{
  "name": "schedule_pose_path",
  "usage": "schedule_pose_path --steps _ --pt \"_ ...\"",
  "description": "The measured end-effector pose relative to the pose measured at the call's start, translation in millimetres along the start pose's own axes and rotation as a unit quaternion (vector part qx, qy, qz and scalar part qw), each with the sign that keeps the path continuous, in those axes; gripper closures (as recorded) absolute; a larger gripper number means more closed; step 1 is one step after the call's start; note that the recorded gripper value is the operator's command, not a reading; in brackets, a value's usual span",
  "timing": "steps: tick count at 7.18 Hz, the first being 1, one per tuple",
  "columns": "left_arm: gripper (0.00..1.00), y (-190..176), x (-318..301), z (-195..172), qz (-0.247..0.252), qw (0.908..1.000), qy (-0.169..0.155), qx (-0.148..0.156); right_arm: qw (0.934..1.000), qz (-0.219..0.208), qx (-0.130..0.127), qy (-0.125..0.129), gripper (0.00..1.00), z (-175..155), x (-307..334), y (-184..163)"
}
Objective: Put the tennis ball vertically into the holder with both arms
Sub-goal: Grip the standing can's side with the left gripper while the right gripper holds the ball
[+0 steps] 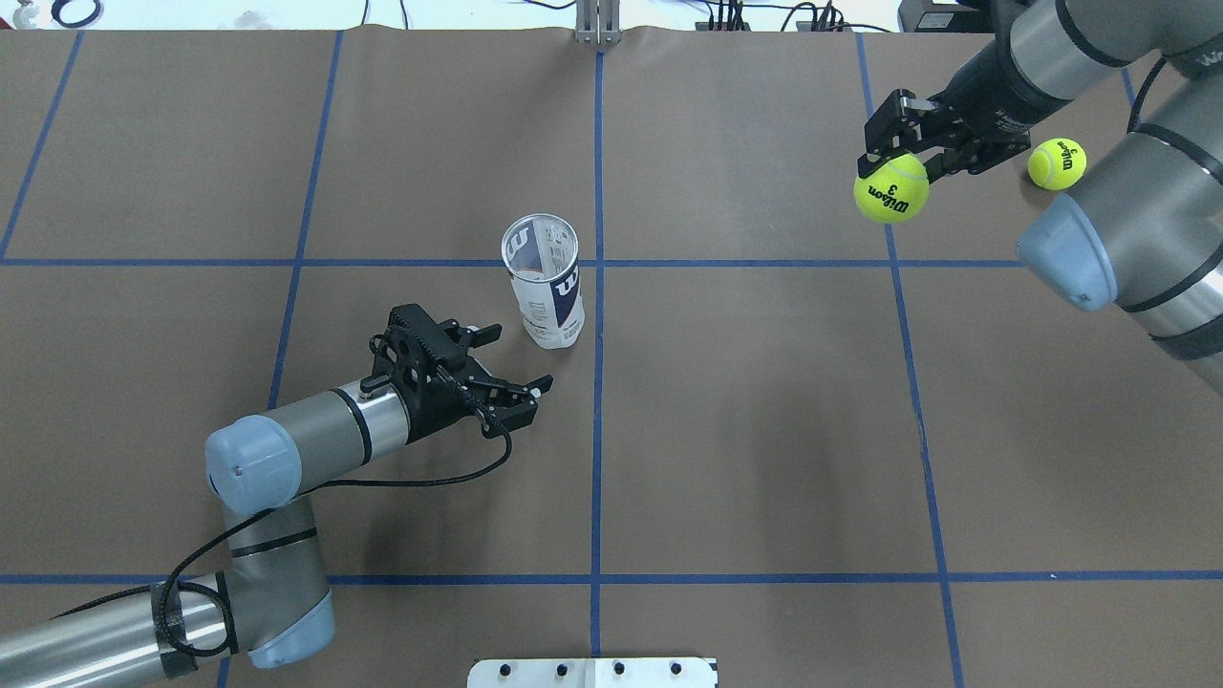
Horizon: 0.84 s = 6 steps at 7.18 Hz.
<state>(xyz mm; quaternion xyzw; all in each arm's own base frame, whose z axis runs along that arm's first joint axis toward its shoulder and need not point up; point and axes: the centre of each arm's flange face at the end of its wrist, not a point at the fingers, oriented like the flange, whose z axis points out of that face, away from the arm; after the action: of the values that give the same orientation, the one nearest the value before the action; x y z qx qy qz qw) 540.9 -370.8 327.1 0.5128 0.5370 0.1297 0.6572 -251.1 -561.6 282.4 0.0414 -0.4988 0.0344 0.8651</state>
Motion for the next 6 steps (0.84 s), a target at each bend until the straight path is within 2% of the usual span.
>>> schedule_pose_path --steps 6 --pt "0.02 -2.2 -6.0 4.7 0.003 0.9999 -0.011 0.003 1.0000 -0.003 0.000 -0.007 1.00 -3.6 -8.7 -0.1"
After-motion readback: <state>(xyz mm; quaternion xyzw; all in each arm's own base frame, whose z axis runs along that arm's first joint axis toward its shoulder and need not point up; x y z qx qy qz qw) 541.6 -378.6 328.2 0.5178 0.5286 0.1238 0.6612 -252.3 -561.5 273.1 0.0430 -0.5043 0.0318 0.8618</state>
